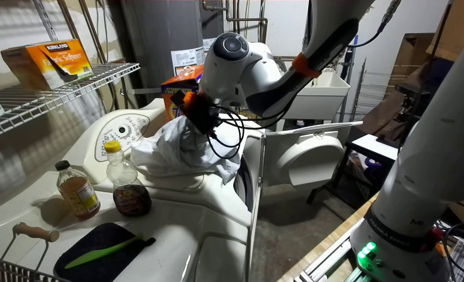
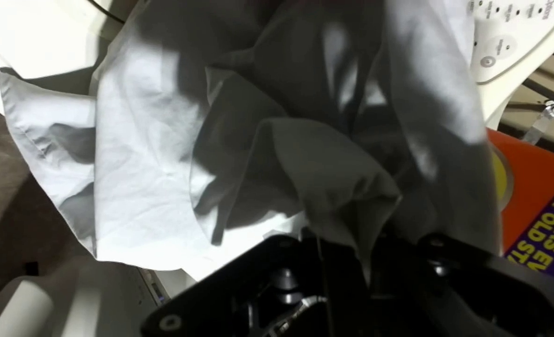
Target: Put one white cloth in the washing machine
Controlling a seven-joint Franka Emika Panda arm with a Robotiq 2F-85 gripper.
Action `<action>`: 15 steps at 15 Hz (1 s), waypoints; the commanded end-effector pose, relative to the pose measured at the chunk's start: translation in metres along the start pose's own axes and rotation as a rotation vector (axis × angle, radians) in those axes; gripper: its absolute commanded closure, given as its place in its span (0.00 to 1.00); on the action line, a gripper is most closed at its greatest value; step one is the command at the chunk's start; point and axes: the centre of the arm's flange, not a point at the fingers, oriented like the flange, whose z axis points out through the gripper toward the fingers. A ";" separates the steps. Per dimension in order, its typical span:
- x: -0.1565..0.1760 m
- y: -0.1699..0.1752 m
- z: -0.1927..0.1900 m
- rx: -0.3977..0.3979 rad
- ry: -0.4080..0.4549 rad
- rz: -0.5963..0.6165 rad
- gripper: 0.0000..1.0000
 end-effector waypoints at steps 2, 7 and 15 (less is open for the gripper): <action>0.011 0.008 0.024 -0.082 -0.050 0.037 0.99; 0.044 0.031 0.064 -0.209 -0.112 0.093 0.99; 0.057 0.005 0.075 -0.267 -0.123 -0.312 0.99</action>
